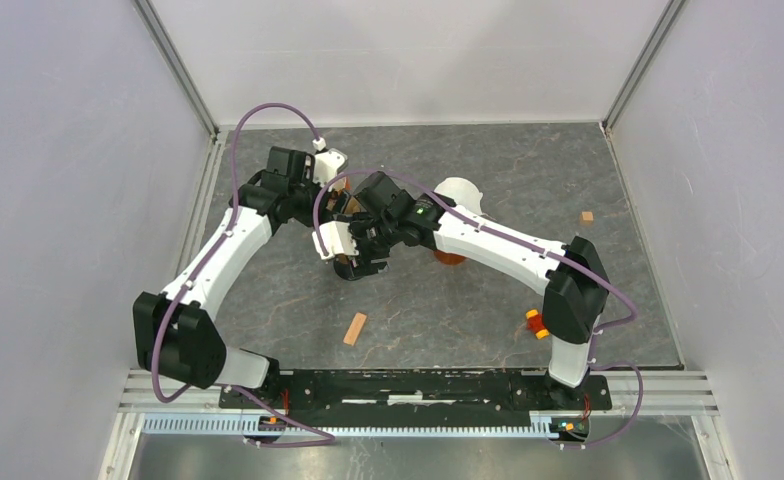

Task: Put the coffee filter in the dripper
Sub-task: Place the coffee filter in the coffee dripper.

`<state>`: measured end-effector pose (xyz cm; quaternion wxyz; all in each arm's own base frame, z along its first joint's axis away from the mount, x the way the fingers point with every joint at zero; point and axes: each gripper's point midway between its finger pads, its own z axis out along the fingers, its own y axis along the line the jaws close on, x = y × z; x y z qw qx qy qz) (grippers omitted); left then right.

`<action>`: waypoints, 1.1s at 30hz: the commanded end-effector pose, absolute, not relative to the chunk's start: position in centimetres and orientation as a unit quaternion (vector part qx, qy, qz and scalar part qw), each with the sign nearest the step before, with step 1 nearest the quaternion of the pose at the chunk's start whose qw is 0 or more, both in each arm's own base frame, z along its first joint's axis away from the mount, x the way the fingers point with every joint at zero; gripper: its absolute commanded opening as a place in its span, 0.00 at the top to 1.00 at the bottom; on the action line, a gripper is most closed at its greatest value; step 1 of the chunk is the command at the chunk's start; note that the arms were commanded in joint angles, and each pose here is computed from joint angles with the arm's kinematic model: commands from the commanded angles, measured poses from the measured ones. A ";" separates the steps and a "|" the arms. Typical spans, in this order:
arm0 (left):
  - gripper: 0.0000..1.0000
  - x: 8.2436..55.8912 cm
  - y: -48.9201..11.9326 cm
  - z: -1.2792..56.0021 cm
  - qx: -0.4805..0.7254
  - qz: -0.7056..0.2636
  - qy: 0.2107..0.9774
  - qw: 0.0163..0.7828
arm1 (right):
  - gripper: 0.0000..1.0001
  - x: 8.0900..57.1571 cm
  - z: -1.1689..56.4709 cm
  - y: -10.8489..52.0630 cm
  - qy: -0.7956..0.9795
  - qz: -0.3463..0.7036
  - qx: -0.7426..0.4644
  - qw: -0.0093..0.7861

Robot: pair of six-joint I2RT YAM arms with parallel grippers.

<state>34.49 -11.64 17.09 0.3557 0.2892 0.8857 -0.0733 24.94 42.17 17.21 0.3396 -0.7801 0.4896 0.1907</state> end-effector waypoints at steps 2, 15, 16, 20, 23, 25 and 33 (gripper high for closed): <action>0.08 34.8 -11.4 19.8 0.306 -0.066 0.866 0.390 | 0.20 24.6 18.6 42.9 0.486 0.202 -0.776 0.347; 0.05 34.0 -12.7 22.5 0.320 -0.103 0.850 0.406 | 0.16 25.2 22.3 43.6 0.486 0.202 -0.756 0.389; 0.04 34.0 -12.8 22.6 0.321 -0.105 0.849 0.406 | 0.16 25.2 22.4 43.5 0.487 0.200 -0.756 0.389; 0.04 33.9 -12.9 22.9 0.321 -0.108 0.848 0.408 | 0.16 25.4 22.7 43.3 0.488 0.193 -0.755 0.393; 0.03 34.0 -12.8 23.3 0.315 -0.106 0.848 0.412 | 0.16 25.4 23.2 43.2 0.486 0.190 -0.754 0.398; 0.04 34.1 -12.8 23.7 0.311 -0.106 0.848 0.415 | 0.15 25.5 23.8 43.0 0.485 0.188 -0.753 0.403; 0.02 34.2 -12.9 26.0 0.303 -0.108 0.841 0.436 | 0.13 25.6 26.8 42.2 0.482 0.175 -0.739 0.437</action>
